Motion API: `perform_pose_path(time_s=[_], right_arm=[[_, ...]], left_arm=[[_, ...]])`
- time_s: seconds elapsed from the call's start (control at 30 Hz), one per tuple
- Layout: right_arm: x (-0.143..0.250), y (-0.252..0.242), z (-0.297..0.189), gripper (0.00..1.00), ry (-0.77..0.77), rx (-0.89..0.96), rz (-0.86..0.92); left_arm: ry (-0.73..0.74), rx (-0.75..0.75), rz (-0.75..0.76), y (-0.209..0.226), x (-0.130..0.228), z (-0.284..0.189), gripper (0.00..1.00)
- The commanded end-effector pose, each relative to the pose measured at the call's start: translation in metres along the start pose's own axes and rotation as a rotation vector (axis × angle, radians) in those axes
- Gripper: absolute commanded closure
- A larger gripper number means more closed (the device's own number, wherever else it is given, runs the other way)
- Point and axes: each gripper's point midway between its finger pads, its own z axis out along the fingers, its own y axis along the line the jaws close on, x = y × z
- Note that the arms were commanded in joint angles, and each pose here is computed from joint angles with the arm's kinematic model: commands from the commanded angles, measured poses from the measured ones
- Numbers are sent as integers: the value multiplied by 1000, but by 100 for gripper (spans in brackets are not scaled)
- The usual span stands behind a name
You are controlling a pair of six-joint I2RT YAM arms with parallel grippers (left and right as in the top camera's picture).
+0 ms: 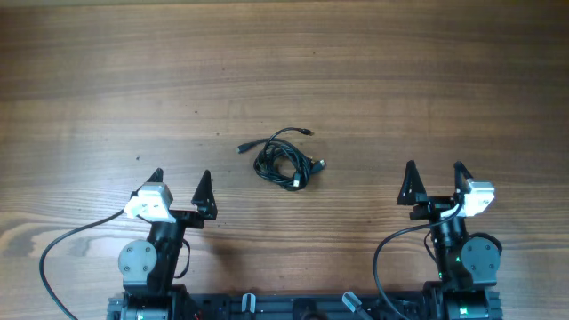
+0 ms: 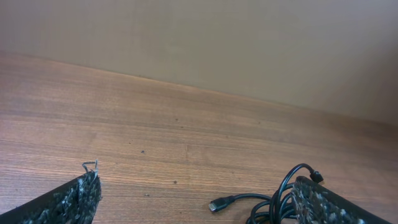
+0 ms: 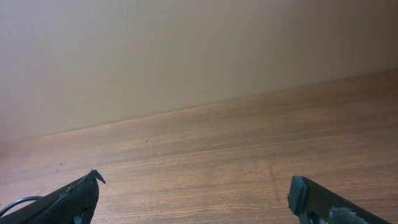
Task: Untangle cables
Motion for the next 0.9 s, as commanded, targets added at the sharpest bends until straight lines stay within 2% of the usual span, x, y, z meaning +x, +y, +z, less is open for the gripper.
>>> perform_pose_path(time_s=[0.0, 0.37, 0.6, 0.87], right_arm=[[-4, -3, 0, 0, -17, 17, -20], [-2, 17, -1, 0, -7, -97, -101], [-19, 31, -5, 0, -35, -163, -104], [-42, 51, -13, 0, -68, -251, -110]], left_arm=[[-6, 2, 2, 0, 0, 0, 0], [-28, 7, 12, -1, -7, -1, 0], [-77, 20, 19, -12, -46, -8, 0], [80, 44, -4, -29, -82, 4, 0]])
